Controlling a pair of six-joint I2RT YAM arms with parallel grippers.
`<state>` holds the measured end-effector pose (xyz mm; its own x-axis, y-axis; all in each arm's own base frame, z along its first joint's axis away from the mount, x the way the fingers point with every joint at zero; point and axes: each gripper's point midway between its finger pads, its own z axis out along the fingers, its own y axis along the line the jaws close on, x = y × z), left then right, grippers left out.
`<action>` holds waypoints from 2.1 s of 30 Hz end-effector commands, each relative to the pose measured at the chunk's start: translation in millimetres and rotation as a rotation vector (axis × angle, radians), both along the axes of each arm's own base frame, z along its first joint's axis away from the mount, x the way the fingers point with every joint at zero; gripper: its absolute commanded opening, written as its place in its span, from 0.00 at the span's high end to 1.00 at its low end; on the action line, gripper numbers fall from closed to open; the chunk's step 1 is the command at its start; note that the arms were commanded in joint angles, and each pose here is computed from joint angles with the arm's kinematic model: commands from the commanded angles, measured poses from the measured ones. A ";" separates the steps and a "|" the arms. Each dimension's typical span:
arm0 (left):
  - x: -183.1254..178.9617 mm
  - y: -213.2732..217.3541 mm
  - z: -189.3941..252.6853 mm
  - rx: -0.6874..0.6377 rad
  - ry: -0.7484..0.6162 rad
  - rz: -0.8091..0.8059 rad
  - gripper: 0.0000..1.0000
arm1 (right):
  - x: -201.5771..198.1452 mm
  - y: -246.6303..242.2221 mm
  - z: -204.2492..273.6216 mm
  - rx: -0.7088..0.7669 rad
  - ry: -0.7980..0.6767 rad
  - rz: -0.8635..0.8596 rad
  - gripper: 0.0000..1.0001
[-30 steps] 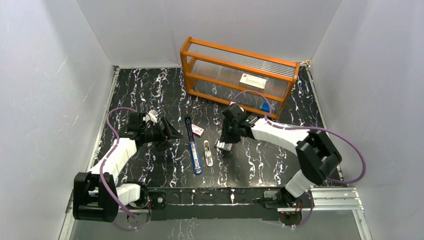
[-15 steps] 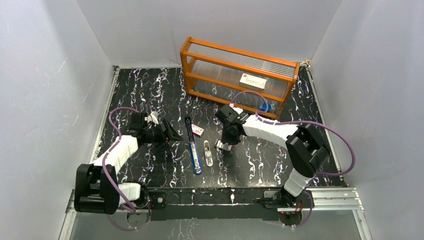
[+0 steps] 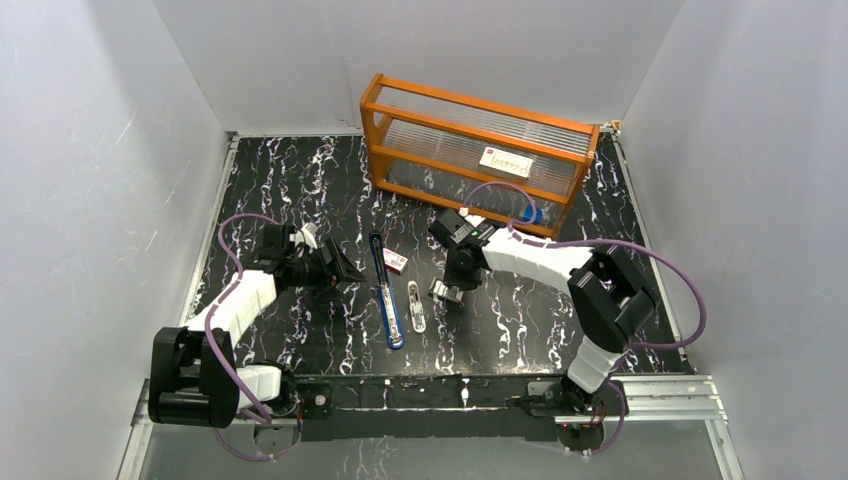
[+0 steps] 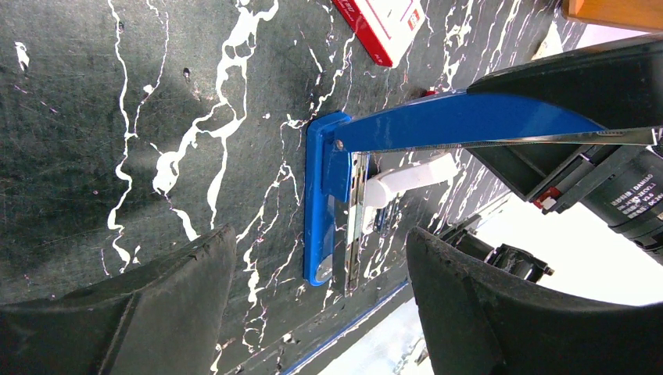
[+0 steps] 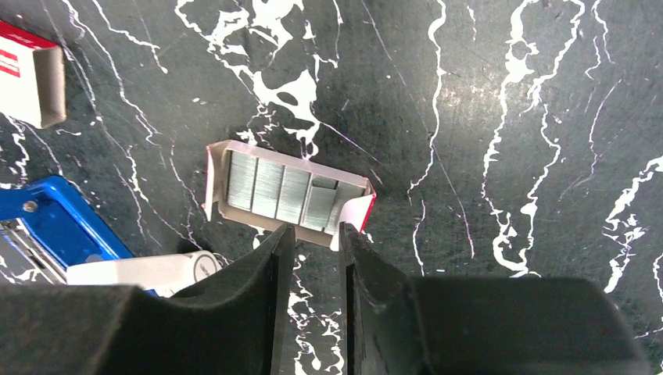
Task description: Load the staples into the stapler
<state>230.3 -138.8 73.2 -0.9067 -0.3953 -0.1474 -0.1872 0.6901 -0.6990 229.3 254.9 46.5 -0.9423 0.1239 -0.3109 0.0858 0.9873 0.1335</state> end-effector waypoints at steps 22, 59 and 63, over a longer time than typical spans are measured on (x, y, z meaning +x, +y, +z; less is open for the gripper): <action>-0.6 -0.8 5.1 0.004 -0.013 -0.018 0.23 | 12.7 9.8 5.6 -0.020 -0.047 -0.005 0.63; -2.1 -0.7 1.6 0.005 0.003 -0.018 0.23 | 6.3 5.7 -14.0 -0.053 -0.008 -0.033 0.64; -2.1 -0.7 1.7 0.005 0.004 -0.019 0.23 | 6.0 3.3 -12.5 -0.062 -0.008 -0.041 0.64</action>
